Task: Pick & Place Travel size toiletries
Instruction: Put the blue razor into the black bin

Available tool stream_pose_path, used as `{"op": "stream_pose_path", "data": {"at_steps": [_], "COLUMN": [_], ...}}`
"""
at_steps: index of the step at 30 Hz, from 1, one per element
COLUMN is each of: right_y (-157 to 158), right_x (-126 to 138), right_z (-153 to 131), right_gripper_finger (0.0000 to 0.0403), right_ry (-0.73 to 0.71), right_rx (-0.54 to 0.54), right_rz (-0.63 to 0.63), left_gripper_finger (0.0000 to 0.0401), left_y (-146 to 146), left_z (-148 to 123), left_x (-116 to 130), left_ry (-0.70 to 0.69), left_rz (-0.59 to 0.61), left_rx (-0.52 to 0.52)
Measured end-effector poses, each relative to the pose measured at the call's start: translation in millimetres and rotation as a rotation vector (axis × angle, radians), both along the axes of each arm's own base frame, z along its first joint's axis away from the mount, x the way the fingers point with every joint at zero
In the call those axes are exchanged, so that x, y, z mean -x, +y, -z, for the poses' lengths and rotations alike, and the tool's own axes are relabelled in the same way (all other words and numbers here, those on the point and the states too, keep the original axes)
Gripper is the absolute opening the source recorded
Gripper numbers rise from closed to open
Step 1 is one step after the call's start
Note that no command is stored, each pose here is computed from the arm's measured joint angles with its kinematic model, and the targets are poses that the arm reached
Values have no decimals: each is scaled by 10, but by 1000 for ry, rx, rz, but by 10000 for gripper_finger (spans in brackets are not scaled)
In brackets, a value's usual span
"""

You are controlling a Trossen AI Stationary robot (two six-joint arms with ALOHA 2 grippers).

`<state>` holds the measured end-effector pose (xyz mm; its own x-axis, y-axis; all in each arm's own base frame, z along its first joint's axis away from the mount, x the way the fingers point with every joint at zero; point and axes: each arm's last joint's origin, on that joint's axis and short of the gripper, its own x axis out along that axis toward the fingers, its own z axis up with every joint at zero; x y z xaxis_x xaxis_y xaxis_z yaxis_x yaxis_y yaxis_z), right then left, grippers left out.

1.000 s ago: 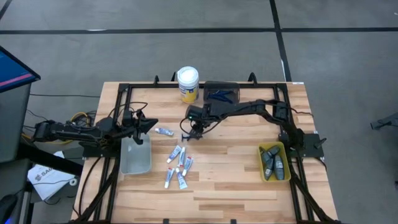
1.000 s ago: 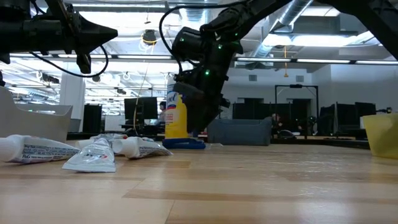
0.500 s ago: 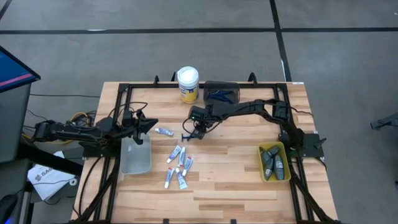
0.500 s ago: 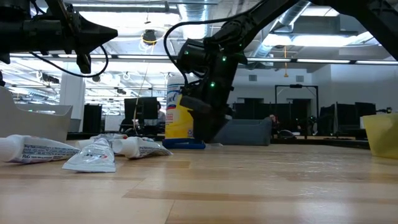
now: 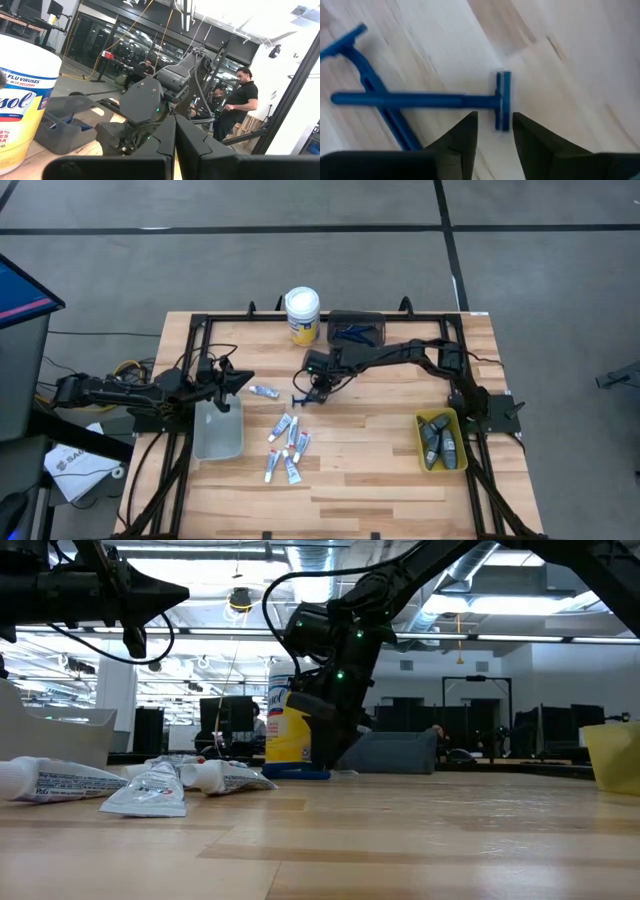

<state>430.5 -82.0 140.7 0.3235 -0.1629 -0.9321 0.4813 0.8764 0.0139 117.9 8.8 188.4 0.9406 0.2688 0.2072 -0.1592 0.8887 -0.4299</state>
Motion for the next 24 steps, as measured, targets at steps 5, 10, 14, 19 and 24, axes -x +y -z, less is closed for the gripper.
{"op": "stream_pose_path", "data": {"at_steps": [5, 10, 14, 19, 24], "right_y": [-15, -29, -29, -44, -53], "right_x": [-30, -46, -43, -39, -37], "right_z": [81, 130, 118, 116, 117], "right_gripper_finger": [110, 111, 96, 29, 27], "right_ry": [-5, -6, -9, -9, -9], "right_rx": [-3, -10, -9, -14, -15], "right_rz": [1, 1, 0, -3, -1], "left_gripper_finger": [0, 0, 0, 0, 0], "left_y": [0, 0, 0, 0, 0], "left_z": [0, 0, 0, 0, 0], "left_x": [0, 0, 0, 0, 0], "left_ry": [0, 0, 0, 0, 0], "left_rz": [-1, 0, 0, 0, 0], "left_rx": [0, 0, 0, 0, 0]}}
